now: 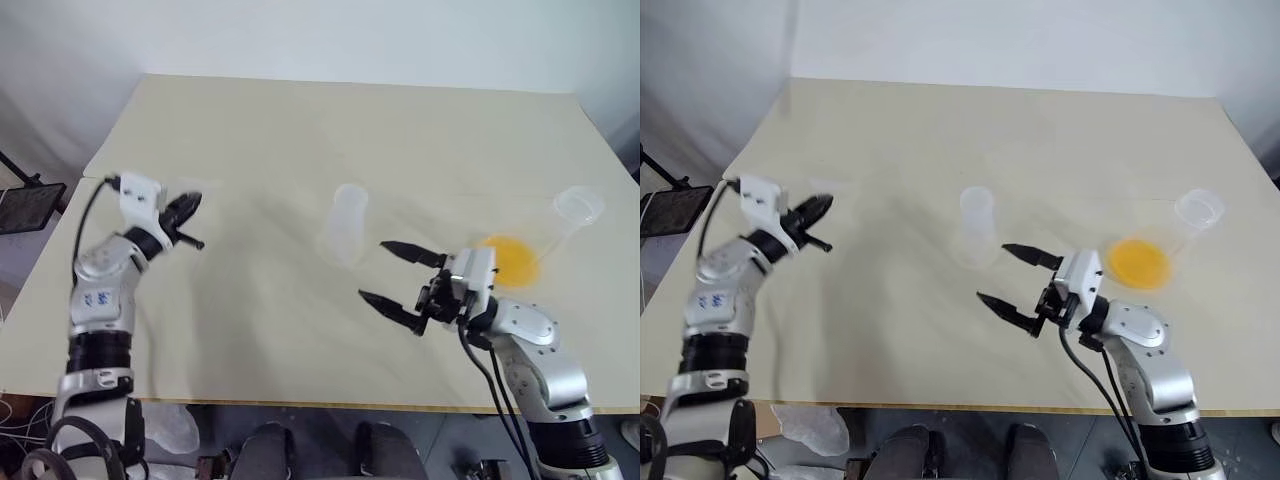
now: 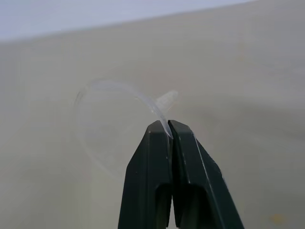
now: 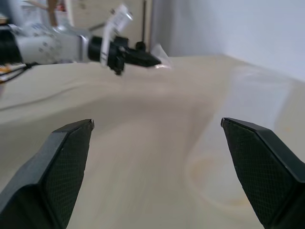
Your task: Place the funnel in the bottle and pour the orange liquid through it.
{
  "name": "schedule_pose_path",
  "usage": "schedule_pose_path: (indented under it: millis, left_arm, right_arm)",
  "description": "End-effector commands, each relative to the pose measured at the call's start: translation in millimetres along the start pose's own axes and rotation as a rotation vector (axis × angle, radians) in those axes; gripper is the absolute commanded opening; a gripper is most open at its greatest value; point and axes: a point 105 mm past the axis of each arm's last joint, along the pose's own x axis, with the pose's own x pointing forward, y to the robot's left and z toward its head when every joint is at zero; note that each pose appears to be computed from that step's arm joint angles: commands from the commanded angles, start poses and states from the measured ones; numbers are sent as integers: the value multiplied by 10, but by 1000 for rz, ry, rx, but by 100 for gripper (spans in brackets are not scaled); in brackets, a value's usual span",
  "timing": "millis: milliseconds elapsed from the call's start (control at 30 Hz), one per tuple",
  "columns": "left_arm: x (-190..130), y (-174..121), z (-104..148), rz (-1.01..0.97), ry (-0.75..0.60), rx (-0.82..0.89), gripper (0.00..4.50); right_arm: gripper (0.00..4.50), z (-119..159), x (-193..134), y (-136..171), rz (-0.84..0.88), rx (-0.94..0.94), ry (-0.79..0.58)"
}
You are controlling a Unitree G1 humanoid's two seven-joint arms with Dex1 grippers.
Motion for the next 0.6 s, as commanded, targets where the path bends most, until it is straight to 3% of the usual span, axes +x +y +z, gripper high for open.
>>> schedule_pose_path:
  millis: [33, 167, 267, 400, 600]
  left_arm:
    - [149, -378, 519, -307, -88, 190, 3]
    - [378, -710, 893, -566, -123, 376, 3]
    - [517, -948, 1057, -733, -121, 519, 3]
    - [579, -1104, 1079, -876, -67, 706, 3]
    - [671, -1146, 956, -921, 19, 860, 3]
  right_arm:
    - [450, 146, -164, -97, -95, -55, -17]
    - [450, 119, -538, -303, -369, -86, -42]
    - [450, 14, -633, -200, -402, -67, -10]
    - [450, -27, -597, -101, -403, -54, -7]
    - [450, -16, -531, -74, -413, -45, -31]
